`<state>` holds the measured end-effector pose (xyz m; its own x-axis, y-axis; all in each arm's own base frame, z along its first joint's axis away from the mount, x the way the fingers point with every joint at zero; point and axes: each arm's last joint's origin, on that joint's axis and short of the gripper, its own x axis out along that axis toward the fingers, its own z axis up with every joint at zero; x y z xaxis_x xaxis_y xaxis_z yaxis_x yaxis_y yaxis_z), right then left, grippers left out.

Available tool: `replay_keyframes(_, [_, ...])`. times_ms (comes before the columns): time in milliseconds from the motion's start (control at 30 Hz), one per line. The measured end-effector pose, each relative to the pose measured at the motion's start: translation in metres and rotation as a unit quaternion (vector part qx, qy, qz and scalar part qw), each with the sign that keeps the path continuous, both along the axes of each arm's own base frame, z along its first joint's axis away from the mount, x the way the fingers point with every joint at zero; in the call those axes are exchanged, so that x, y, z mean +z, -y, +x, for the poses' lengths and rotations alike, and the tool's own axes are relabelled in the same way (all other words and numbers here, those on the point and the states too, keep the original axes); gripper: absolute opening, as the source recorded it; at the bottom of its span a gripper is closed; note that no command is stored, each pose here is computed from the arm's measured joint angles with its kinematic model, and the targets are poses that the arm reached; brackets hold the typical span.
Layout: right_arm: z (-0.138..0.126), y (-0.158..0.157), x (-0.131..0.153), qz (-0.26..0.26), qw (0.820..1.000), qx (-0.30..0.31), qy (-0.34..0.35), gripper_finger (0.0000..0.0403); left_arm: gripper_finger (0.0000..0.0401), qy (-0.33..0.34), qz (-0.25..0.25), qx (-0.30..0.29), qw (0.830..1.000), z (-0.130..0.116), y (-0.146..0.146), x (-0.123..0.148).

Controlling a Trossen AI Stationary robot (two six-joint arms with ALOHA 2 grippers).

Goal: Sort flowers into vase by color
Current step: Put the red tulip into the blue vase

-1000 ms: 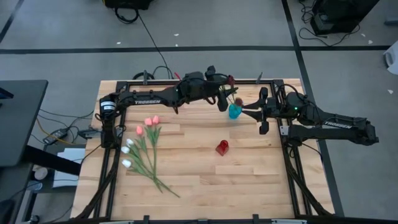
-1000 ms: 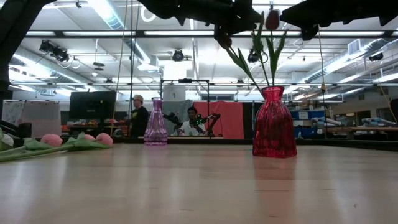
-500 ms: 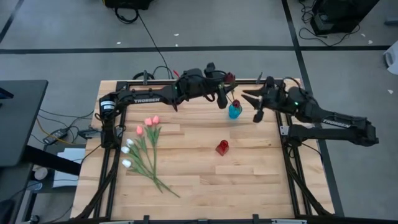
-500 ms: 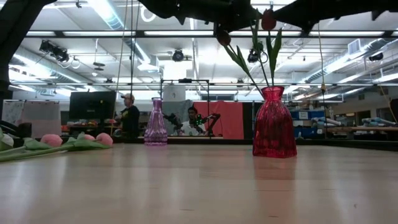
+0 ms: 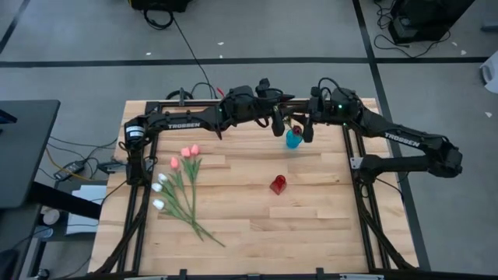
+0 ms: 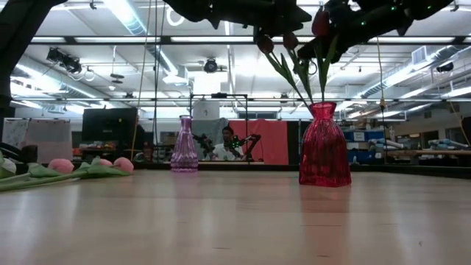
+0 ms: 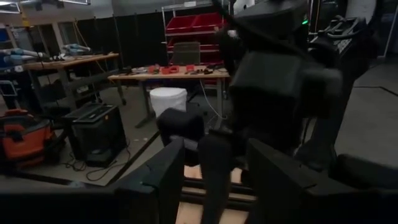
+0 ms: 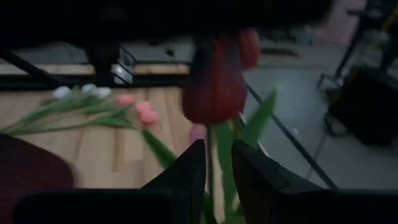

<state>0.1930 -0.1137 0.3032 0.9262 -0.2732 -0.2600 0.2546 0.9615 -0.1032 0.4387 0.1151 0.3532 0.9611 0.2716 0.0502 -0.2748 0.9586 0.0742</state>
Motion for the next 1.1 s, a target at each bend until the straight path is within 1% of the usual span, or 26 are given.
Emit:
replay_keyframes(100, [-0.006, 0.001, 0.006, -0.007, 1.000, -0.030, -0.001, 0.0091, 0.0178, 0.012, 0.006, -0.006, 1.000, 0.000, 0.000, 0.003])
replay_keyframes(167, [-0.014, -0.002, 0.016, -0.016, 0.999, -0.043, 0.014, 0.0091, 0.0178, 0.022, 0.011, -0.009, 1.000, -0.002, 0.001, 0.008])
replay_keyframes(233, [-0.023, -0.008, 0.023, -0.018, 0.998, -0.046, 0.031, 0.0091, 0.0178, 0.030, 0.021, -0.009, 0.999, -0.003, 0.001, 0.014])
replay_keyframes(333, [-0.033, -0.014, 0.030, -0.019, 0.998, -0.044, 0.047, 0.0091, 0.0178, 0.034, 0.022, -0.010, 0.999, -0.003, 0.001, 0.018])
replay_keyframes(400, [-0.036, -0.017, 0.032, -0.013, 0.997, -0.045, 0.053, 0.0091, 0.0178, 0.035, 0.012, -0.013, 0.999, -0.003, 0.002, 0.018])
replay_keyframes(500, [-0.040, -0.020, 0.033, -0.011, 0.997, -0.045, 0.054, 0.0091, 0.0178, 0.040, -0.015, -0.033, 0.999, -0.002, 0.005, 0.018])
replay_keyframes(567, [-0.040, -0.020, 0.034, -0.010, 0.997, -0.045, 0.055, 0.0091, 0.0178, 0.030, -0.026, -0.044, 0.998, -0.006, 0.009, 0.022])
replay_keyframes(700, [-0.041, -0.021, 0.032, -0.005, 0.998, -0.043, 0.046, 0.0091, 0.0178, -0.007, -0.017, -0.048, 0.999, -0.024, 0.017, 0.039])
replay_keyframes(833, [-0.041, -0.021, 0.031, -0.002, 0.998, -0.043, 0.042, 0.0091, 0.0178, -0.039, -0.014, -0.051, 0.998, -0.038, 0.024, 0.048])
replay_keyframes(967, [-0.044, -0.024, 0.033, 0.002, 0.998, -0.033, 0.048, 0.0091, 0.0178, -0.034, 0.005, -0.060, 0.998, -0.046, 0.033, 0.059])
replay_keyframes(1100, [-0.048, -0.028, 0.036, 0.004, 0.998, -0.016, 0.059, 0.0091, 0.0178, -0.040, 0.023, -0.069, 0.997, -0.049, 0.041, 0.063])
